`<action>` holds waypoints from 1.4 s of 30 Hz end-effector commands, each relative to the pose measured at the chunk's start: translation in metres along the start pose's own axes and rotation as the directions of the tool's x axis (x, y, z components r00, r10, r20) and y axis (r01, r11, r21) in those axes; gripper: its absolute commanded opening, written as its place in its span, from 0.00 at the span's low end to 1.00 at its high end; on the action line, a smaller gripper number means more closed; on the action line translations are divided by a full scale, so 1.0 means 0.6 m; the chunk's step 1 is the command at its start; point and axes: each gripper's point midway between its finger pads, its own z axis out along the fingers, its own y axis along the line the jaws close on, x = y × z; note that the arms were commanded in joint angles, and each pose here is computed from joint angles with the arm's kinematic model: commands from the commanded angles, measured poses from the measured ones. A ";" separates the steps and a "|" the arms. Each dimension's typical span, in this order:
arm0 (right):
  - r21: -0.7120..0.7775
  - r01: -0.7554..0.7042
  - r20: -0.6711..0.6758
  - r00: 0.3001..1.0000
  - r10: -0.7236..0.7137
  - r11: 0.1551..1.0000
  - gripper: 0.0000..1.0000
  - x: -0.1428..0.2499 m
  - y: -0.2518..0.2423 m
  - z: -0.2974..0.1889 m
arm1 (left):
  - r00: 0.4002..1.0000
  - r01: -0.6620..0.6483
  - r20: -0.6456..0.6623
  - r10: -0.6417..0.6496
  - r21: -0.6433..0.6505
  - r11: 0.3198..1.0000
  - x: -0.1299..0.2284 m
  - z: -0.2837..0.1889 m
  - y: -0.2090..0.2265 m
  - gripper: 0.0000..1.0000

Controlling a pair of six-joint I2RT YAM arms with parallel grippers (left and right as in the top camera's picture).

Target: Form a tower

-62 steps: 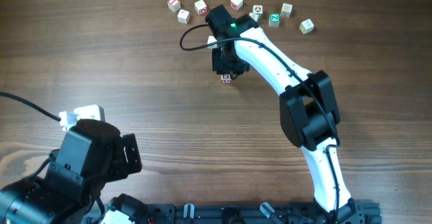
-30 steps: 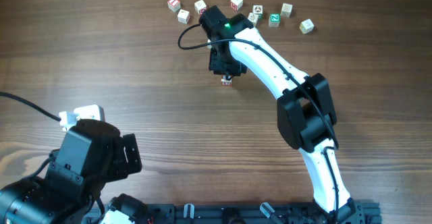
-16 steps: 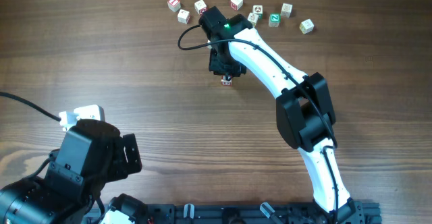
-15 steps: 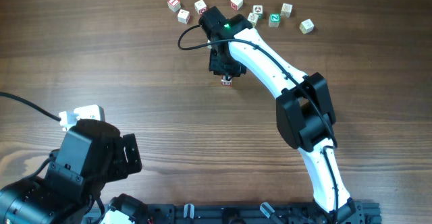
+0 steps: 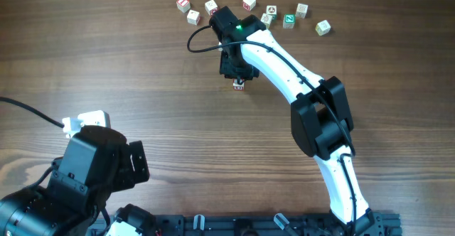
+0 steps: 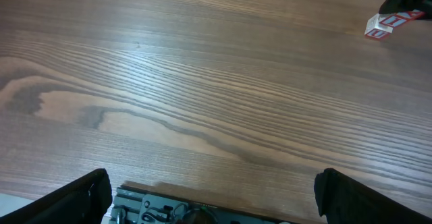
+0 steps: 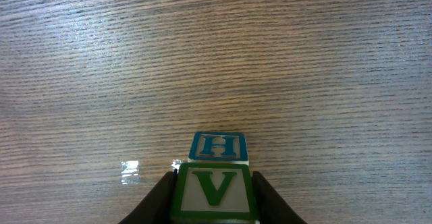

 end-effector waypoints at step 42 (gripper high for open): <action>-0.028 0.075 -0.029 0.997 -0.075 0.997 0.14 0.005 0.007 0.021 | 1.000 -0.010 0.011 0.010 -0.015 1.000 -0.003 -0.001 0.006 1.00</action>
